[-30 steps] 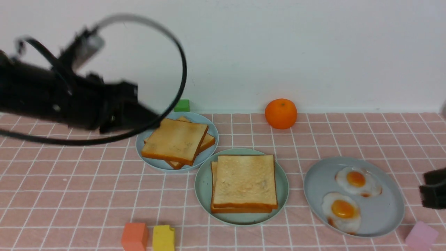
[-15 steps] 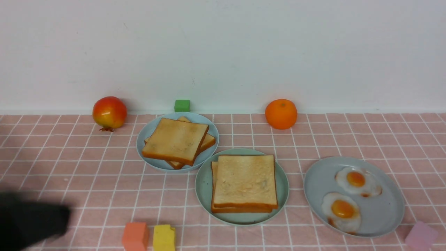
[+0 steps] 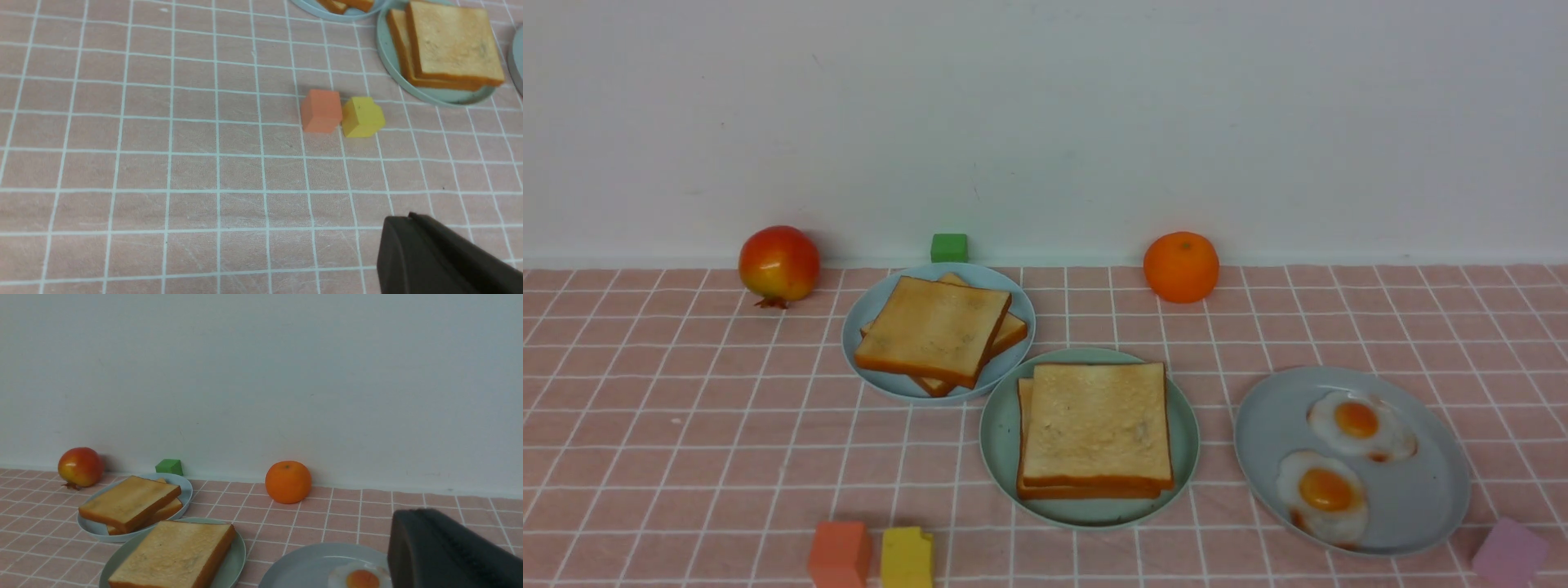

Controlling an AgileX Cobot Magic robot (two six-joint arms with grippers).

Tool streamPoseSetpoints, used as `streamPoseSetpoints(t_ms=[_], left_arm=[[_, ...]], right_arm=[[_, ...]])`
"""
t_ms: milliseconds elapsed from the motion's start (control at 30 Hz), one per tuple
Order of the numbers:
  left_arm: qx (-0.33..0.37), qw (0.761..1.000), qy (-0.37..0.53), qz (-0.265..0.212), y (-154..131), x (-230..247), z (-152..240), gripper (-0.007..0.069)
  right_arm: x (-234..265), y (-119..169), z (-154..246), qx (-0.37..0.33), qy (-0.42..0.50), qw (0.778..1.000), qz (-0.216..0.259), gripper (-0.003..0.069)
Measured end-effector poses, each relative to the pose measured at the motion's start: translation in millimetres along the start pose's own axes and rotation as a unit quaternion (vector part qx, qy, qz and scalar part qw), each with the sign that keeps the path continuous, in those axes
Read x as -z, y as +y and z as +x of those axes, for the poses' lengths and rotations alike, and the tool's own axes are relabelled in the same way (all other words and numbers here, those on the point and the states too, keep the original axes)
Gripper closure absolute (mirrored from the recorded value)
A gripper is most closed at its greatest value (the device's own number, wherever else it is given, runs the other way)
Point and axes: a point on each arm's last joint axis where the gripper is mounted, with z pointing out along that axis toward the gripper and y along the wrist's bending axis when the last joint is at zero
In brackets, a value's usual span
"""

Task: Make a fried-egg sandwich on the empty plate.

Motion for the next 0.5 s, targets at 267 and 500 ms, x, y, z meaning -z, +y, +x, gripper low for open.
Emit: streamPoseSetpoints(t_ms=[267,500], left_arm=[[0.007,1.000,0.000,0.001,0,0,0,0.0613],[-0.010,0.996,-0.085,0.003,6,-10,0,0.0613]], right_arm=[[0,0,0,0.000,0.002,1.000,0.001,0.0654],[0,0,1,0.000,0.002,1.000,0.001,0.0648]])
